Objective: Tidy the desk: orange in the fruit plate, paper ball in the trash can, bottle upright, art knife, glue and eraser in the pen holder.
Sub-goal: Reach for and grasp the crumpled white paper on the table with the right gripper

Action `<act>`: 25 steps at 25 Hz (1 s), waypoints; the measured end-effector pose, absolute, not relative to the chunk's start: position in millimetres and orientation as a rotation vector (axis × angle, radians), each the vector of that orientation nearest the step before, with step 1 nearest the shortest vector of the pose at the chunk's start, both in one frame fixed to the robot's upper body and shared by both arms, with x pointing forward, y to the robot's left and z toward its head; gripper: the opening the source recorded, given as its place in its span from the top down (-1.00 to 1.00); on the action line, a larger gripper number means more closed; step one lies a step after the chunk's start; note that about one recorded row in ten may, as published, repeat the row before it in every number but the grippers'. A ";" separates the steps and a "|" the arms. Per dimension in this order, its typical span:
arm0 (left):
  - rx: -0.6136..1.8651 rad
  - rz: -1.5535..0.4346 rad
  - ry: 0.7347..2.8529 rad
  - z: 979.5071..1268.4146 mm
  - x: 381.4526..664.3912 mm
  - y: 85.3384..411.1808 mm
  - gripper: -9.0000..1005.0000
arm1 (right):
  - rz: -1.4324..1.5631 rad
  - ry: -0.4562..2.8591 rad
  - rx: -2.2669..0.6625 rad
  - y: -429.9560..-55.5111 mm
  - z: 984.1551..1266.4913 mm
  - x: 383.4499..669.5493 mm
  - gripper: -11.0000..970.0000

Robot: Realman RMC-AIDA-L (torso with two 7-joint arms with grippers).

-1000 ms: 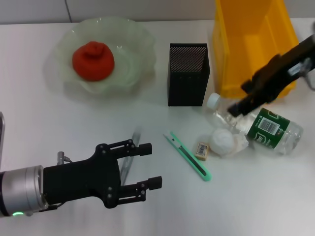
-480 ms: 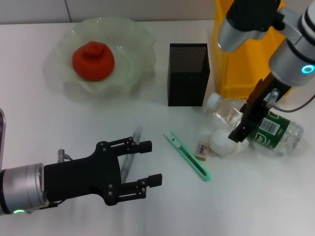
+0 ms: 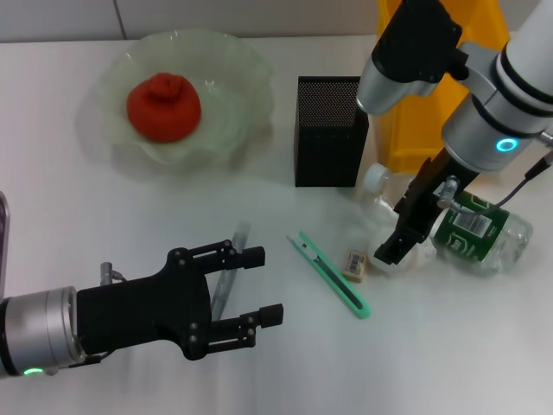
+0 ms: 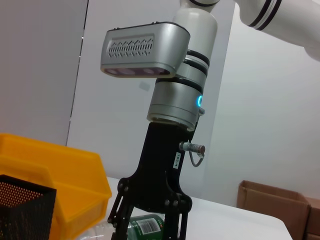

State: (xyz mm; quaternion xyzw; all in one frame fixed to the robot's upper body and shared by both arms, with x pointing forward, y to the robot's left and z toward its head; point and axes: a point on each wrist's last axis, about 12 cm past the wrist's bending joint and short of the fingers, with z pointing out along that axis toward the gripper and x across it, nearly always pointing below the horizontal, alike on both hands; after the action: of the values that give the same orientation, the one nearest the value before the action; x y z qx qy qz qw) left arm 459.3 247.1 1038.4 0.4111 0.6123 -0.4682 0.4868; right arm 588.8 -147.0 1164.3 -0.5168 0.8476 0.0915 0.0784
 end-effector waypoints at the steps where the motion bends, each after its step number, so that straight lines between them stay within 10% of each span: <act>1: 1.000 -1.137 1.492 1038.1 459.3 247.2 -0.43 | 0.274 2.536 -1.549 -145.6 1161.9 589.2 -0.63; 21: 0.998 -1.135 1.494 1037.8 459.1 247.5 -0.43 | 0.268 2.543 -1.566 -139.4 1140.5 589.6 -0.63; 25: 0.999 -1.135 1.493 1037.9 459.4 247.3 -0.43 | 0.265 2.539 -1.569 -139.0 1140.8 589.4 -0.36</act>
State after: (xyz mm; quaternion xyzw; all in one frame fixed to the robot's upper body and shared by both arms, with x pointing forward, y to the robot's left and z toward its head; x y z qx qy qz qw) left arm 459.4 247.3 1037.9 0.4107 0.6138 -0.4665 0.4867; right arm 589.4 -139.0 1140.8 -0.5223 0.8451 0.0884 0.0725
